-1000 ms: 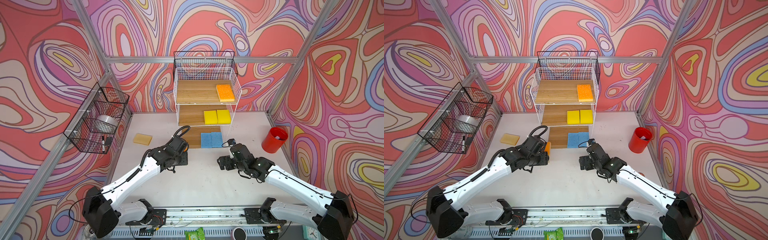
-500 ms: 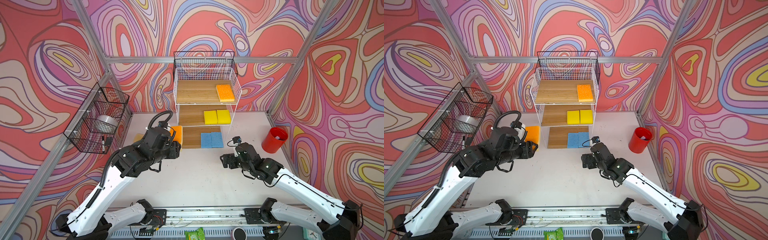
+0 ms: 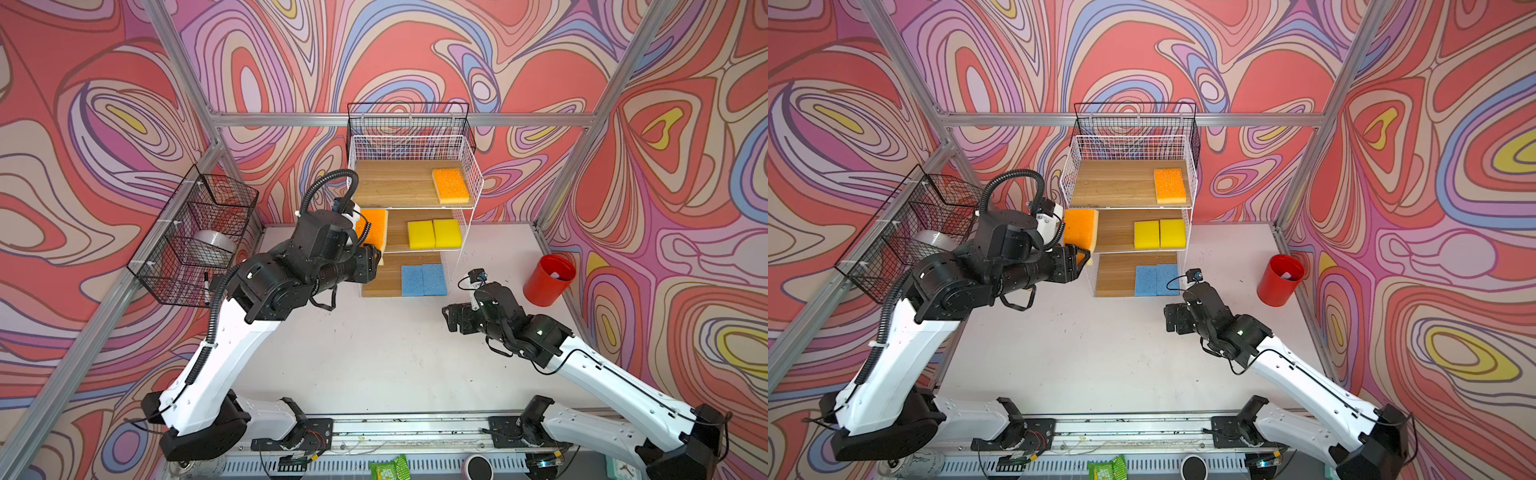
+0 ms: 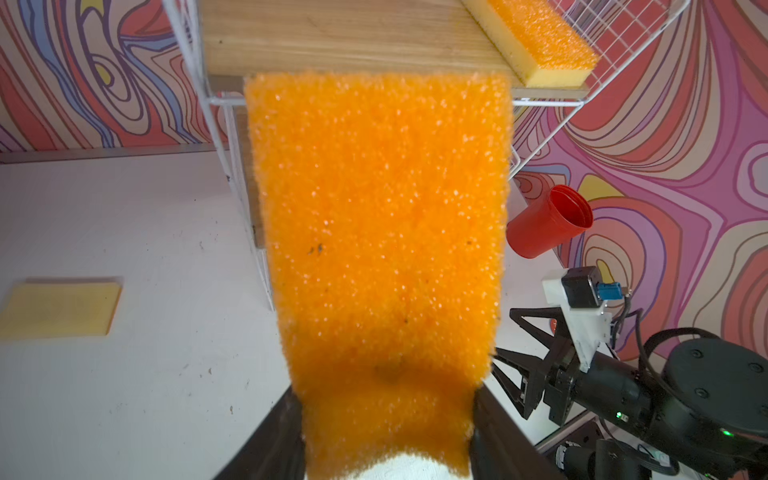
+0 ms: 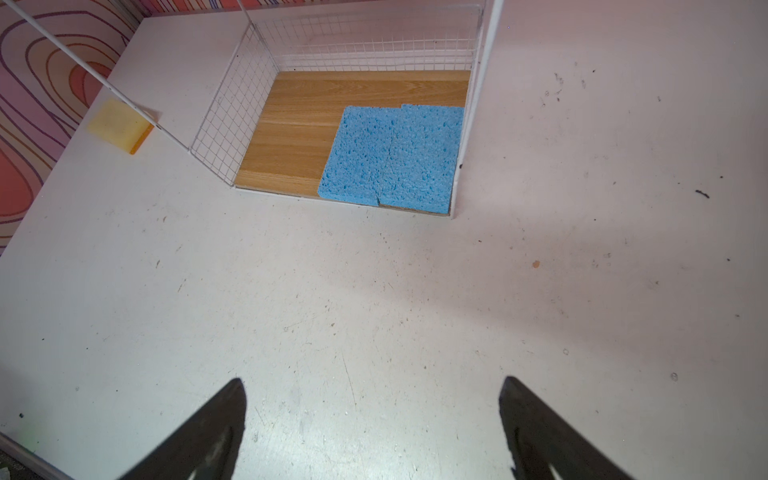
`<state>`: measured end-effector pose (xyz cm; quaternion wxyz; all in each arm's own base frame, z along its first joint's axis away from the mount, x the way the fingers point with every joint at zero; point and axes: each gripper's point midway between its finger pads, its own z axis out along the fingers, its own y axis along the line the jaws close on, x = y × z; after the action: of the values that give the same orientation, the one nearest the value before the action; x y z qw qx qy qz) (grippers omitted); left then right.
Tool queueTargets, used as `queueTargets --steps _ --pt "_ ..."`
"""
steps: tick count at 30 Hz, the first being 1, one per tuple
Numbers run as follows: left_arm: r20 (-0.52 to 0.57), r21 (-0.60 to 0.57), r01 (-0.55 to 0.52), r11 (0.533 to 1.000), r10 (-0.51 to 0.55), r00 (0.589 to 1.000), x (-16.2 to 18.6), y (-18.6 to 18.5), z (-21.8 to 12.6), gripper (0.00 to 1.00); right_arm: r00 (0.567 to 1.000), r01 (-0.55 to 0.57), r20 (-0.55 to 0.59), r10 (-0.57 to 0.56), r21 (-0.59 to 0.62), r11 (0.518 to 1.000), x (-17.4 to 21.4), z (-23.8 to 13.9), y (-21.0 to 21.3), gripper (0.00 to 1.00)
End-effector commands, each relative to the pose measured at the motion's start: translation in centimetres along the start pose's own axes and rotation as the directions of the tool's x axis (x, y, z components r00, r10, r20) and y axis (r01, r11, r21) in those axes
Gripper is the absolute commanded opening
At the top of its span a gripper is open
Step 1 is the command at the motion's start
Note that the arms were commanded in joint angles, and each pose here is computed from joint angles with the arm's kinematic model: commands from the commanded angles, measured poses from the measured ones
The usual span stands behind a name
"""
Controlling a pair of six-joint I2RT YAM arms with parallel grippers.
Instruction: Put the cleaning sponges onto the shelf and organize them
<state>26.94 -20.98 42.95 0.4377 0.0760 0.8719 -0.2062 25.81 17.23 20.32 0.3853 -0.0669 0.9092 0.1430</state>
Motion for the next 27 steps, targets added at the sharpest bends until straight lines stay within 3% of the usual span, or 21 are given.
queueTargets --steps 1,14,27 --pt "0.047 0.031 -0.043 0.999 0.041 0.998 -1.8 -1.4 0.4 0.57 1.0 0.004 0.016 -0.004 0.019 1.0 -0.8 -0.3 -0.2 0.98" --pt "0.166 0.079 -0.085 0.993 0.071 0.984 -6.8 -5.1 4.3 0.56 1.0 0.015 -0.007 -0.015 0.025 1.0 -0.2 1.3 -0.1 0.98" --pt "0.257 0.02 -0.121 0.992 0.112 0.96 -9.8 -6.2 8.9 0.57 0.998 0.048 -0.045 -0.046 0.046 0.998 0.9 2.6 -0.4 0.98"
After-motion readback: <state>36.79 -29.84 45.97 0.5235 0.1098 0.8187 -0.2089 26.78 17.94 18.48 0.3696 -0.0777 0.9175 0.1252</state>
